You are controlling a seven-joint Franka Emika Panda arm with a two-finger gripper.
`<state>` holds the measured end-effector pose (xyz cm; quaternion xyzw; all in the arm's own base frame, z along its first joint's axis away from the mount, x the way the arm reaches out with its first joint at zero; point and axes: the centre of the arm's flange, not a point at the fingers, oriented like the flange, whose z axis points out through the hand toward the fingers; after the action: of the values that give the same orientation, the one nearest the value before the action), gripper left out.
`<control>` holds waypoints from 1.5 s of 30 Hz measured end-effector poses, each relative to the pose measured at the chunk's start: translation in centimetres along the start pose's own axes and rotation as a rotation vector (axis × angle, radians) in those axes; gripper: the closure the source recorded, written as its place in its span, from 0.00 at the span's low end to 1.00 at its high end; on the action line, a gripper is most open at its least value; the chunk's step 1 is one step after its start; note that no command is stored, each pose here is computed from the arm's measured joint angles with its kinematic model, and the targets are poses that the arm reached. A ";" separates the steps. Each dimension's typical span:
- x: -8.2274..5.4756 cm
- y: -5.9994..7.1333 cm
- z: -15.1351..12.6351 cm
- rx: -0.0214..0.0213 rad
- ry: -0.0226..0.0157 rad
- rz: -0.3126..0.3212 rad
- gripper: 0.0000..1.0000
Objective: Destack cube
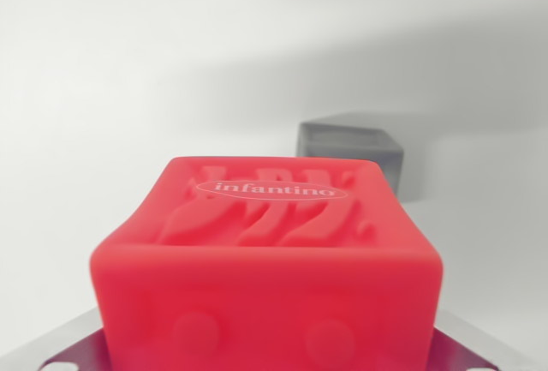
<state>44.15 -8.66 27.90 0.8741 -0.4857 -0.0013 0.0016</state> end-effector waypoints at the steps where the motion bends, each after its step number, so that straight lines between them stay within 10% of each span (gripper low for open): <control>1: 0.0 -0.2 0.1 -0.0005 -0.0001 -0.011 1.00; 45: -1.2 -8.3 3.0 -0.0007 -0.0005 -0.395 1.00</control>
<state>50.55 -3.28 24.91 0.9525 -0.3046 -0.0020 0.0015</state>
